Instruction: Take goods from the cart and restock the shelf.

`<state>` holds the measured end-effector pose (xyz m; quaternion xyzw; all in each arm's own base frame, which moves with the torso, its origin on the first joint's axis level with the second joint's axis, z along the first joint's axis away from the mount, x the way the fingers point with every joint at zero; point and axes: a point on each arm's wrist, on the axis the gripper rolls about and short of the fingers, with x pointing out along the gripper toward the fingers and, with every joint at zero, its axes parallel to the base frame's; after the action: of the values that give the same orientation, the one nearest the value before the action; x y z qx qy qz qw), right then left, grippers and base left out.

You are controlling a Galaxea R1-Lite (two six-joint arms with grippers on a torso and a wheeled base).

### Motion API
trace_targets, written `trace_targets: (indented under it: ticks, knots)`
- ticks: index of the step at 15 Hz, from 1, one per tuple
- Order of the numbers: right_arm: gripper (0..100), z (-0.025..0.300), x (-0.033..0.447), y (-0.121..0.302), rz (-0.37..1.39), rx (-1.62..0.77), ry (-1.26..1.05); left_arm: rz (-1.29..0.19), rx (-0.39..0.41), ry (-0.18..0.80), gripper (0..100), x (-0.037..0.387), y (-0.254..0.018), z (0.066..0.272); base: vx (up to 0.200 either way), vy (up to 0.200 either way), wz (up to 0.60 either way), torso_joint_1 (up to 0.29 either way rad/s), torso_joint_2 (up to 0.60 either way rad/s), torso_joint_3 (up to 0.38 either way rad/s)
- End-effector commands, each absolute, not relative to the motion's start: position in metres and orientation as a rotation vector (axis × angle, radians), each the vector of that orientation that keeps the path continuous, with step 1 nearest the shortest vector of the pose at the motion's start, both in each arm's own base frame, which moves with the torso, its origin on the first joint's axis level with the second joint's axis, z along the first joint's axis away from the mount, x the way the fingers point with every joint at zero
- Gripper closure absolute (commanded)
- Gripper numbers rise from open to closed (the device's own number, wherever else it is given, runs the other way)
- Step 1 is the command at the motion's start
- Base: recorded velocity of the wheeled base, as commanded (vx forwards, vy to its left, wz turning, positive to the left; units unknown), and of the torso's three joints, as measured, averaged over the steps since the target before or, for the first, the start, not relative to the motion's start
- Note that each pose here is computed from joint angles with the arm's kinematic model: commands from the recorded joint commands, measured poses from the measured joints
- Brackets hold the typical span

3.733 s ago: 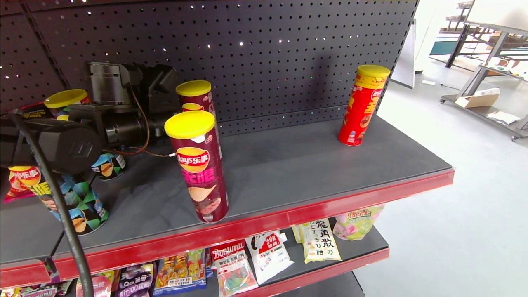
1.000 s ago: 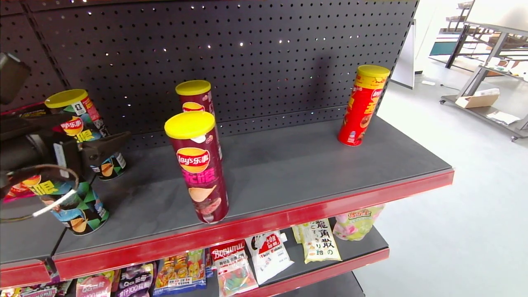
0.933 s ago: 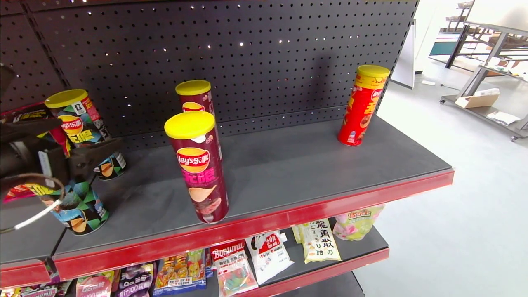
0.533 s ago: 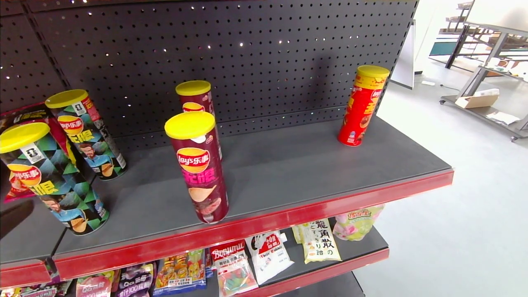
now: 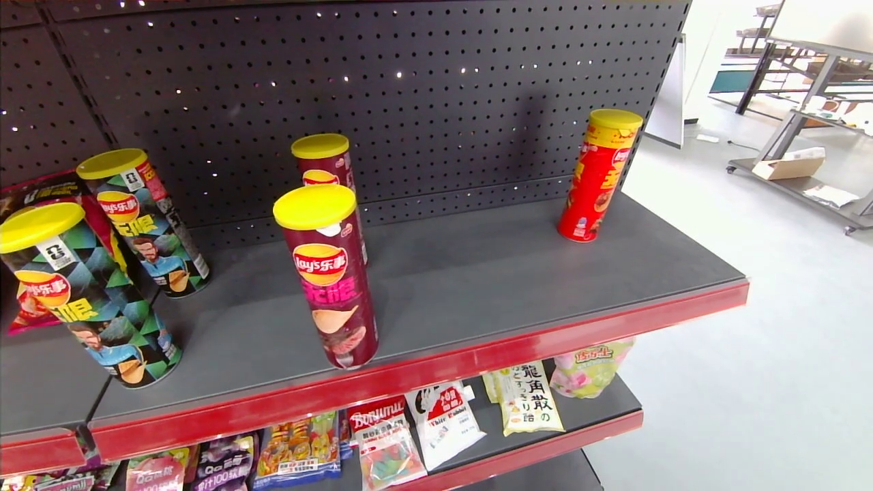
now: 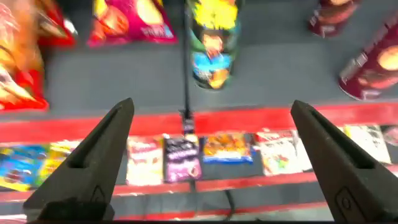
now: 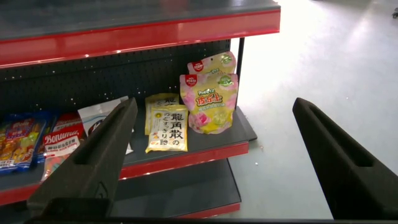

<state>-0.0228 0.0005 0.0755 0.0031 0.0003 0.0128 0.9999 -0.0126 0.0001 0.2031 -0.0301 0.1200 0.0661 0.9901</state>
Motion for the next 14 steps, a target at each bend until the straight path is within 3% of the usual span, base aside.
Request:
trace_targets:
  ticks: [1,3,10,14]
  knots:
    - [0,0.075,-0.023,0.001,0.026,0.006,0.000,0.046,-0.075,0.204,0,-0.026,-0.003,0.186,0.000,0.000,0.00,0.000,0.00,0.000]
    - [0,0.075,-0.023,0.001,0.026,0.006,0.000,-0.017,-0.065,0.159,0,-0.039,-0.006,0.172,0.000,0.000,0.00,0.000,0.00,0.000]
    - [0,0.076,-0.023,0.000,0.026,0.000,-0.002,0.022,-0.061,0.120,0,-0.050,-0.006,0.137,0.000,0.000,0.00,0.000,0.00,0.000]
    - [0,0.076,-0.023,0.000,0.026,-0.005,-0.002,0.048,-0.060,0.132,0,-0.048,-0.005,0.134,0.000,0.000,0.60,0.001,0.00,0.005]
